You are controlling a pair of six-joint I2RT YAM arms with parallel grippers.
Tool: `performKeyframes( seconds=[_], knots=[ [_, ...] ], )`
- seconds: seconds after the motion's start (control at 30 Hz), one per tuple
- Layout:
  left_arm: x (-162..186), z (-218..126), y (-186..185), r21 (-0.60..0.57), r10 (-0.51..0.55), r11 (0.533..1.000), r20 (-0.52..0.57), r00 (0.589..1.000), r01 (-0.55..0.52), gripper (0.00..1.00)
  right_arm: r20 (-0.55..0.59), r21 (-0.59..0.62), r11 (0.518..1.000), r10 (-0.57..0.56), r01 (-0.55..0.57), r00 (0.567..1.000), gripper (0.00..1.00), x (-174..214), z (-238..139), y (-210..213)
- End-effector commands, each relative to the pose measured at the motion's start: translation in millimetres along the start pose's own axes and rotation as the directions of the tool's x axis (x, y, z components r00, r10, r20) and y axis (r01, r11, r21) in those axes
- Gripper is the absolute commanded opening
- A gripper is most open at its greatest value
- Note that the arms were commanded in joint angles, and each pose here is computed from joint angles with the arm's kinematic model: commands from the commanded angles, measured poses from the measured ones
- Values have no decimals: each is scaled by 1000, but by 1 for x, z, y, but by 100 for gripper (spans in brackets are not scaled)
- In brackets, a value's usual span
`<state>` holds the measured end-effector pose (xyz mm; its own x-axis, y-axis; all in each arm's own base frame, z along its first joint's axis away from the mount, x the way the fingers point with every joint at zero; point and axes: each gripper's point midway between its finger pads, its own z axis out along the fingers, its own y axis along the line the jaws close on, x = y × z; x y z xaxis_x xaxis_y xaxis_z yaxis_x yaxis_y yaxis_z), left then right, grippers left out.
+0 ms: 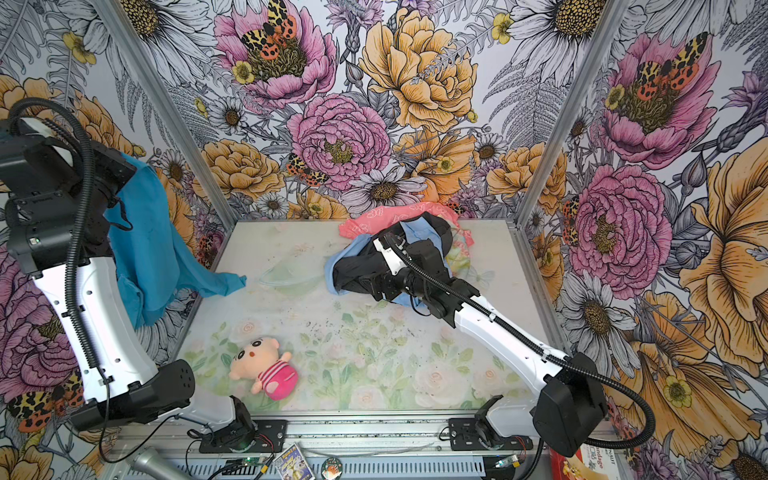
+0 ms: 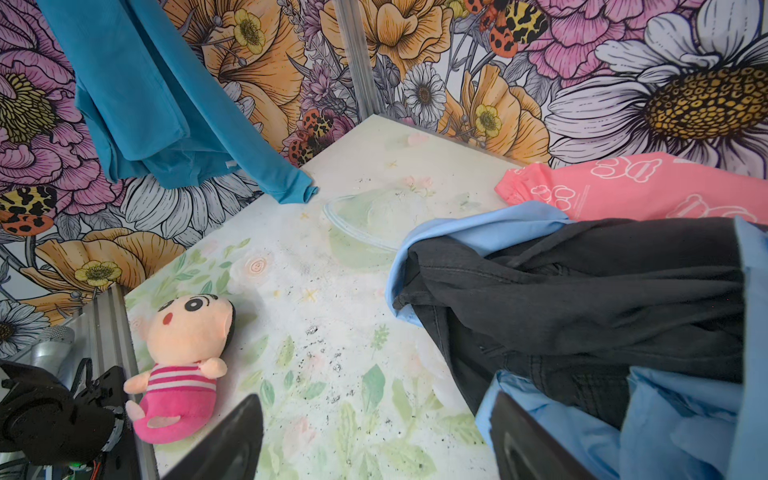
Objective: Pick out a specific cloth from the pile
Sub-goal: 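Lower the teal shirt onto the table beside the pile with the left gripper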
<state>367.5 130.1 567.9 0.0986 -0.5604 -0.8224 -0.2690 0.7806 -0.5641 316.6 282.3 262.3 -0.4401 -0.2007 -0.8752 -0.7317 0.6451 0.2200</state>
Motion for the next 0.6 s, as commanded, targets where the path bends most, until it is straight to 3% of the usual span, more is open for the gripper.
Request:
performKeyframes(
  seconds=[0.0,0.37,0.57],
  knots=[
    [15,14,-14,40,24,999,-27,999,-23,0,2,5,1000,-12,12,1000,86,-3,3,-3],
    [43,34,-60,134,48,990,-81,996,-37,0,6,38,999,6,-7,1000,86,-3,3,-14],
    [64,50,-40,77,58,996,-130,990,-48,0,15,52,999,8,-9,1000,86,-5,-2,-17]
  ],
)
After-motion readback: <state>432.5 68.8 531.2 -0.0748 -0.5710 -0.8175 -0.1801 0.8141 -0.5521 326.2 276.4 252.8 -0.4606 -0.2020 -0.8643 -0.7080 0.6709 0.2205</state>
